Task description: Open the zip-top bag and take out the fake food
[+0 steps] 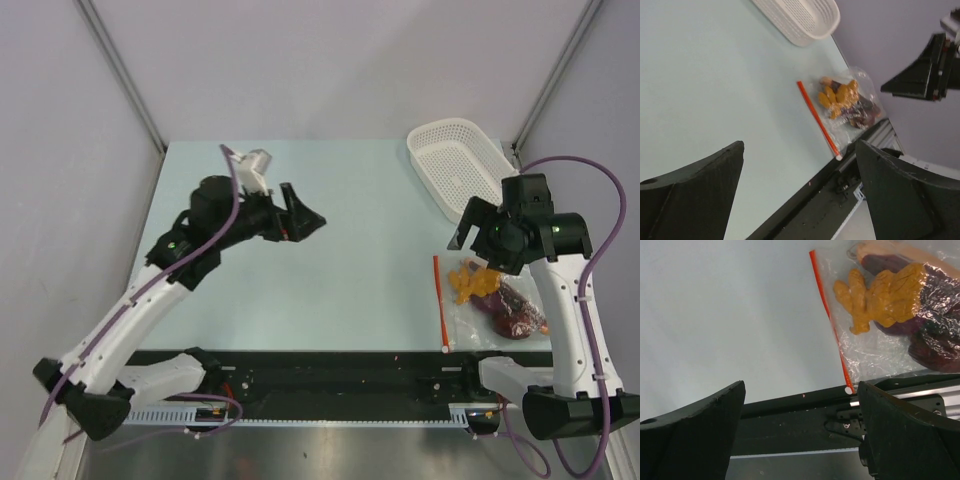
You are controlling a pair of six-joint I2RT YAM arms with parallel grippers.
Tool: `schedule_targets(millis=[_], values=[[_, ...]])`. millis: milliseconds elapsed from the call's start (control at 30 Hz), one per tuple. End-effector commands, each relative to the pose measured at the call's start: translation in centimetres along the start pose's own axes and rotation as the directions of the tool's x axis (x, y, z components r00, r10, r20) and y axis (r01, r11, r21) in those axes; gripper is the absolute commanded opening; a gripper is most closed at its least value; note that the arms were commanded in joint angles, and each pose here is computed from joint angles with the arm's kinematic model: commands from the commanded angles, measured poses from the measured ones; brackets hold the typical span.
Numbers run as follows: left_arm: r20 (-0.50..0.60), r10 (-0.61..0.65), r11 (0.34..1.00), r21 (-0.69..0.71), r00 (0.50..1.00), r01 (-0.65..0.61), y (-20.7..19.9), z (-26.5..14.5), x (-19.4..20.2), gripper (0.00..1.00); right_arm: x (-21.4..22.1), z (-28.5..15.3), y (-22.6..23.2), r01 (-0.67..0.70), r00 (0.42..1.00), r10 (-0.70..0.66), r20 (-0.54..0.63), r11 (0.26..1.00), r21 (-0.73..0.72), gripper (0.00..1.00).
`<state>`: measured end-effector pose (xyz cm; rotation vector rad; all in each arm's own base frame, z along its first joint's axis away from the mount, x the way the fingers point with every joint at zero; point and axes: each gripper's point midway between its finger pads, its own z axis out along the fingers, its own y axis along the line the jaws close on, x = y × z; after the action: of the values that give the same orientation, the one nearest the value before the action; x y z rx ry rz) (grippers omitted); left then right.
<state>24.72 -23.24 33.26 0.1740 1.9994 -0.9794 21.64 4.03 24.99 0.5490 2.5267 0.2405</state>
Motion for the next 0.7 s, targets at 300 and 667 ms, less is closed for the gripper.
schedule_targets(millis=[300, 667], values=[[-0.355, 0.231, 0.907, 0.415, 0.906, -0.069, -12.9, 12.7, 17.4, 0.94, -0.4, -1.9, -2.4, 0.040, 0.999, -0.036, -0.030, 0.988, 0.151, 1.00], [-0.531, 0.170, 0.902, 0.423, 0.830, 0.086, -15.1, 22.1, 27.2, 0.95, -0.1, -5.2, -2.3, -0.026, 0.999, 0.023, 0.033, 0.996, 0.081, 1.00]])
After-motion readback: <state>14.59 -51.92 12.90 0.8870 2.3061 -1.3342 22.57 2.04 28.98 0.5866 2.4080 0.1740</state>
